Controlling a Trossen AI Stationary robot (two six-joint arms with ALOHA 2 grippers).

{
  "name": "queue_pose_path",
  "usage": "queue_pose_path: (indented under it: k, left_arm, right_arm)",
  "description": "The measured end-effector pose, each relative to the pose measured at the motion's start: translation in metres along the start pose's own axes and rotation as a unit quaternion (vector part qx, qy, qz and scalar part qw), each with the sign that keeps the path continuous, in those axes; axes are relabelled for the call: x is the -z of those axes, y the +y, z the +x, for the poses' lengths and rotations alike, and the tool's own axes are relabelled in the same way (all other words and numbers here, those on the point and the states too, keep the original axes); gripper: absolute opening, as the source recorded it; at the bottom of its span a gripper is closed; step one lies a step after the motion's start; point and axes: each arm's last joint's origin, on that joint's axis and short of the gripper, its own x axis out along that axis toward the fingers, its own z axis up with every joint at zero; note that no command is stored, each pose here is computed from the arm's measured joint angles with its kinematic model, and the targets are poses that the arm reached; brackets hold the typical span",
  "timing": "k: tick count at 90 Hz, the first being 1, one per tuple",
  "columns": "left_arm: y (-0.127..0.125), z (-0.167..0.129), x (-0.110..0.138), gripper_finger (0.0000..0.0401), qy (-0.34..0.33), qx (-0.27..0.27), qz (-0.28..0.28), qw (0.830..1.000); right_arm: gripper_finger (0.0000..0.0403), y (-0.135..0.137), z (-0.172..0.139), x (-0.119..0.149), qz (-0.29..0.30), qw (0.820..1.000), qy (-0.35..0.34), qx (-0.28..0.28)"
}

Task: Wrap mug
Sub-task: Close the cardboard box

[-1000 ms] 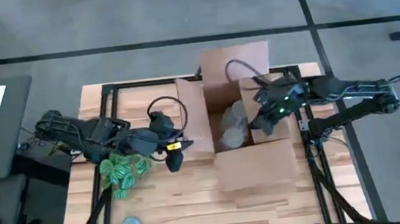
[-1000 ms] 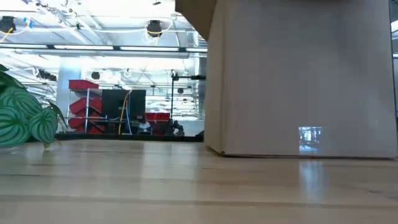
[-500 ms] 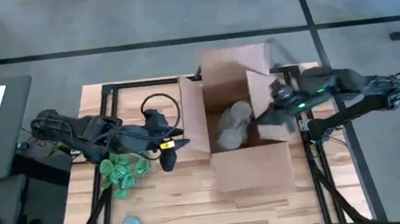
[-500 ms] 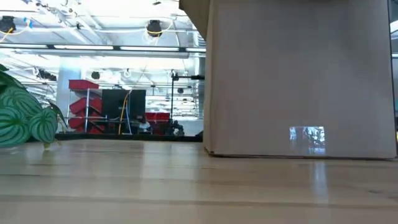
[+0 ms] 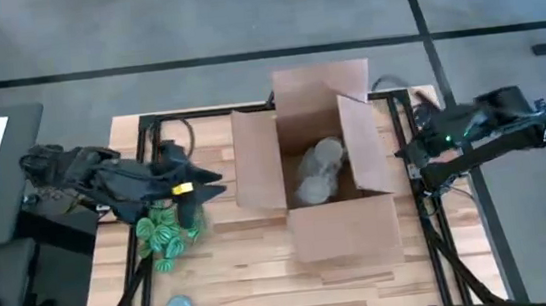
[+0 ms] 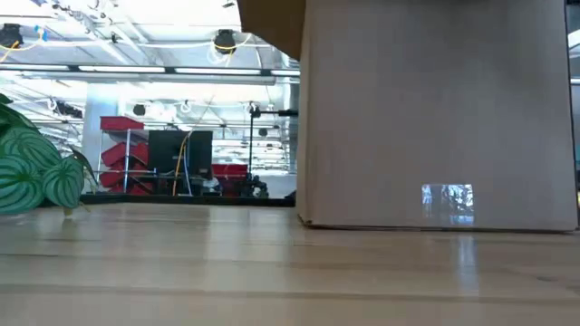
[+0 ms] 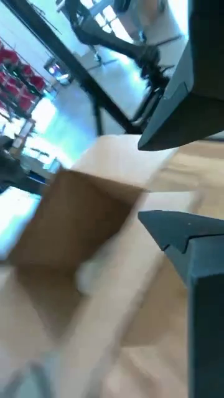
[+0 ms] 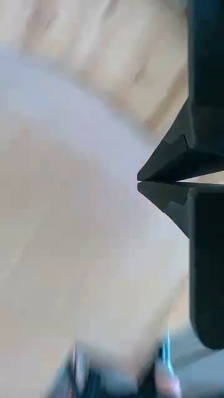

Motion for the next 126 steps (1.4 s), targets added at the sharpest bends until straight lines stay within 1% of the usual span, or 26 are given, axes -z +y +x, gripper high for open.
queue_pose_path:
  k: [5,13,17,22,26,30,36,42,46,55,61,70,80,86,94,103,116,122,126]
  left_arm:
    - [0.013,-0.008,0.007,0.0143,0.032,-0.041,-0.025,0.998]
    - [0.032,-0.009,0.022,0.0132,0.074,-0.138,-0.050,0.986]
    - [0.039,-0.005,0.030,0.0125,0.081,-0.182,-0.055,0.978]
    - [0.043,0.008,0.039,0.0115,0.079,-0.224,-0.053,0.970]
    - [0.046,0.021,0.045,0.0106,0.068,-0.246,-0.051,0.966]
    - [0.047,0.033,0.052,0.0096,0.060,-0.255,-0.047,0.964]
    - [0.044,0.050,0.058,0.0079,0.027,-0.237,-0.030,0.971]
    - [0.035,0.068,0.059,0.0060,-0.021,-0.196,0.001,0.980]
    - [0.027,0.078,0.058,0.0046,-0.055,-0.168,0.019,0.984]
    - [0.015,0.091,0.053,0.0017,-0.117,-0.118,0.048,0.985]
    - [0.012,0.092,0.047,0.0004,-0.145,-0.111,0.063,0.981]
    - [0.014,0.097,0.045,0.0004,-0.153,-0.120,0.072,0.978]
    - [0.015,0.103,0.047,0.0003,-0.139,-0.119,0.076,0.980]
    - [0.013,0.110,0.051,0.0001,-0.120,-0.109,0.083,0.983]
    - [0.011,0.119,0.061,0.0001,-0.090,-0.112,0.091,0.985]
    - [0.009,0.124,0.072,0.0001,-0.067,-0.117,0.076,0.988]
    - [0.002,0.120,0.081,0.0001,-0.058,-0.101,0.053,0.992]
    - [-0.002,0.116,0.084,0.0001,-0.056,-0.090,0.042,0.993]
    - [-0.004,0.112,0.086,0.0001,-0.055,-0.081,0.039,0.994]
  right_arm:
    - [0.0000,-0.006,0.008,0.004,0.009,0.999,0.015,0.038]
    - [0.0000,-0.009,0.023,0.008,0.005,0.998,0.025,0.062]
    - [0.0000,-0.007,0.031,0.009,-0.002,0.998,0.027,0.062]
    - [0.0000,-0.005,0.040,0.010,-0.009,0.998,0.026,0.055]
    - [0.0000,-0.002,0.048,0.010,-0.014,0.998,0.023,0.048]
    - [0.0000,0.001,0.054,0.009,-0.019,0.999,0.017,0.035]
    - [0.0000,0.004,0.062,0.008,-0.024,0.999,0.012,0.022]
    - [0.0000,0.008,0.070,0.006,-0.024,1.000,0.012,0.009]
    - [0.0000,0.012,0.076,0.005,-0.025,1.000,0.014,-0.001]
    - [0.0000,0.021,0.091,0.005,-0.027,0.999,0.021,-0.010]
    - [0.0000,0.027,0.101,0.006,-0.044,0.999,0.031,-0.010]
    - [0.0000,0.040,0.116,0.005,-0.062,0.997,0.037,-0.016]
    - [0.0000,0.057,0.137,0.003,-0.082,0.995,0.047,-0.035]
    - [0.0000,0.066,0.151,0.002,-0.091,0.994,0.049,-0.042]
    - [0.0000,0.077,0.168,0.001,-0.097,0.992,0.053,-0.054]
    - [0.0000,0.088,0.187,0.001,-0.108,0.990,0.055,-0.072]
    - [0.0000,0.100,0.201,-0.001,-0.108,0.987,0.055,-0.108]
    - [0.0000,0.105,0.199,-0.003,-0.107,0.986,0.057,-0.115]
    - [0.0000,0.108,0.195,-0.004,-0.097,0.987,0.057,-0.118]
